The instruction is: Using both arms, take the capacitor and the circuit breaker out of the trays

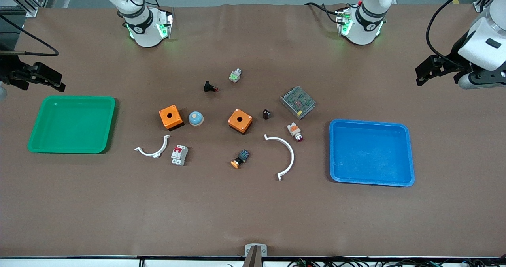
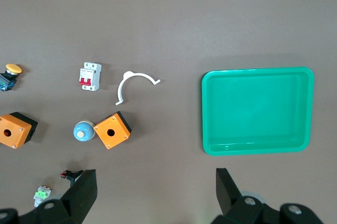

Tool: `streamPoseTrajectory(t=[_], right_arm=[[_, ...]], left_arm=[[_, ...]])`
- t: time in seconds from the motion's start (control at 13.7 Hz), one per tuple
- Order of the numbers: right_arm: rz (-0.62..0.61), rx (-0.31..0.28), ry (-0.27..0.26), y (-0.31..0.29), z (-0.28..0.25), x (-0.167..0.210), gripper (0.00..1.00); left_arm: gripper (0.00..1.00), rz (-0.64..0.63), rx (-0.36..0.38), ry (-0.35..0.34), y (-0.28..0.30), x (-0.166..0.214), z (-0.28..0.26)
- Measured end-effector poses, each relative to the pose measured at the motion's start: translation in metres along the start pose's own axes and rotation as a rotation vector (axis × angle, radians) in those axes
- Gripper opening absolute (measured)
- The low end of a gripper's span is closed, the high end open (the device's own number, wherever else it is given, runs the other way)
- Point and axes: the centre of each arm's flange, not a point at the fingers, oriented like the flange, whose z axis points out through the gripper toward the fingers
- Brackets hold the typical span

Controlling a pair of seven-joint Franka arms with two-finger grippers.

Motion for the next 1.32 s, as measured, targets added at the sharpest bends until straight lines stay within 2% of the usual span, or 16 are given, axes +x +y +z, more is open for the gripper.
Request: streamPoseTrajectory(t=[1.32], right_arm=[[-0.010,0.001,0.023,-0.004,-0.007,-0.002,1.00]], left_arm=[[1.00,0.026,0.005,-0.008,0.012,-0.015,-0.013]])
